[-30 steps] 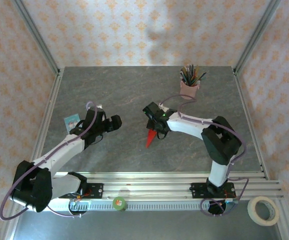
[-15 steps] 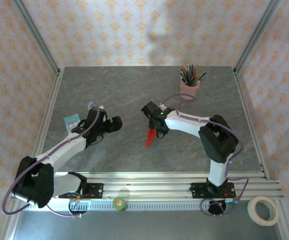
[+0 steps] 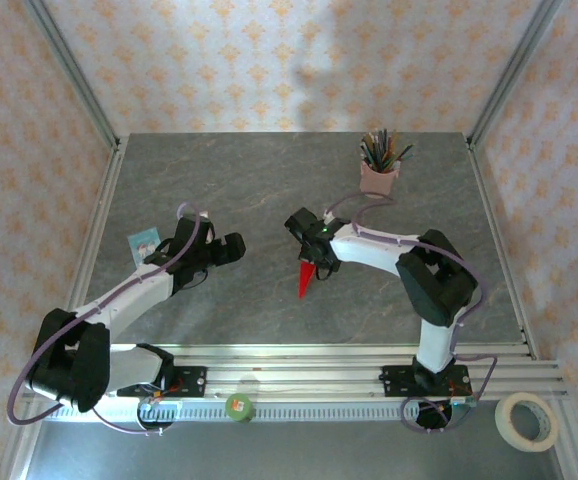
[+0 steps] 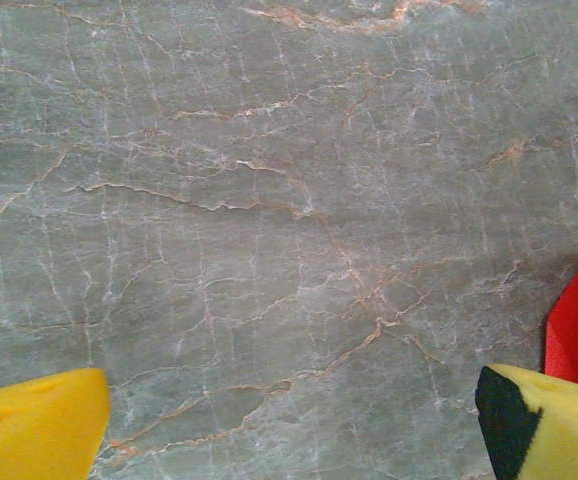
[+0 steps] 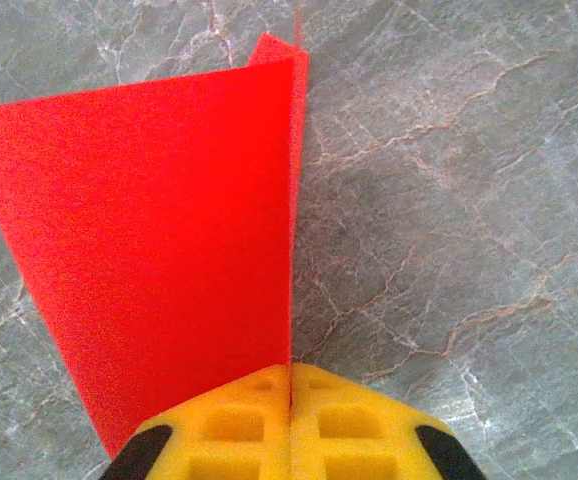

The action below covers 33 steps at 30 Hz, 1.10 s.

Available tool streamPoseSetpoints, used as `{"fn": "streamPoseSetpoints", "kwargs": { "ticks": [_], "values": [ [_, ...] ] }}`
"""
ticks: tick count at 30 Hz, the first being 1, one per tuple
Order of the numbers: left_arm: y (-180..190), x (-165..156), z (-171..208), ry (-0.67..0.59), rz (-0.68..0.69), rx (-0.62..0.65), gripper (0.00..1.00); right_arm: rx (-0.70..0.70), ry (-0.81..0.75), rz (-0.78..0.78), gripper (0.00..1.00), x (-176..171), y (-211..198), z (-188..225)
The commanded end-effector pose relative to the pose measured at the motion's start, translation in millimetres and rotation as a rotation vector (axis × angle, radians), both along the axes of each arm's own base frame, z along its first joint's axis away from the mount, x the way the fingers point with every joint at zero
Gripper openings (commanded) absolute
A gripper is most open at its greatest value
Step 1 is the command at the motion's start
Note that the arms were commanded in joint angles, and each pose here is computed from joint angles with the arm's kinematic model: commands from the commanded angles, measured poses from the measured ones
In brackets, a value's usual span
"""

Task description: Fold a paper plane with a square sheet of paper (pick it up from the middle)

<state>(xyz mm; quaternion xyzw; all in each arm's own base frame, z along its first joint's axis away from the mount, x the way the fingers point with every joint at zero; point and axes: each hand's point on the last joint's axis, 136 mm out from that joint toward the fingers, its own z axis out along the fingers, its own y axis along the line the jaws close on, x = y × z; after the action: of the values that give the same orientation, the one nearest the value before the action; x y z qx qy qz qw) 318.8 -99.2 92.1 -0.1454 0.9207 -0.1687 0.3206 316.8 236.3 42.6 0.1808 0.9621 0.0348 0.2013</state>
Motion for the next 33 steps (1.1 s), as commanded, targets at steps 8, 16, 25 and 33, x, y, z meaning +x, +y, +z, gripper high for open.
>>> {"fn": "streamPoseSetpoints", "kwargs": {
  "ticks": [8, 16, 25, 33],
  "values": [
    [6.0, 20.8, 22.5, -0.066, 0.104, -0.198, 0.96, 0.192, -0.258, 0.188, 0.00, 39.5, 46.9, 88.6],
    [-5.3, 31.8, 37.0, -0.108, 0.085, -0.339, 0.96, 0.547, -0.327, 0.384, 0.00, 38.2, 90.1, 99.4],
    [-36.6, 23.3, 9.3, -0.024, -0.006, -0.417, 0.93, 0.670, -0.272, 0.381, 0.00, 23.7, 71.6, 49.4],
    [-83.0, 16.9, -16.7, 0.075, -0.106, -0.389, 0.87, 0.617, -0.222, 0.319, 0.00, 14.3, 39.3, 12.3]
  ]
}}
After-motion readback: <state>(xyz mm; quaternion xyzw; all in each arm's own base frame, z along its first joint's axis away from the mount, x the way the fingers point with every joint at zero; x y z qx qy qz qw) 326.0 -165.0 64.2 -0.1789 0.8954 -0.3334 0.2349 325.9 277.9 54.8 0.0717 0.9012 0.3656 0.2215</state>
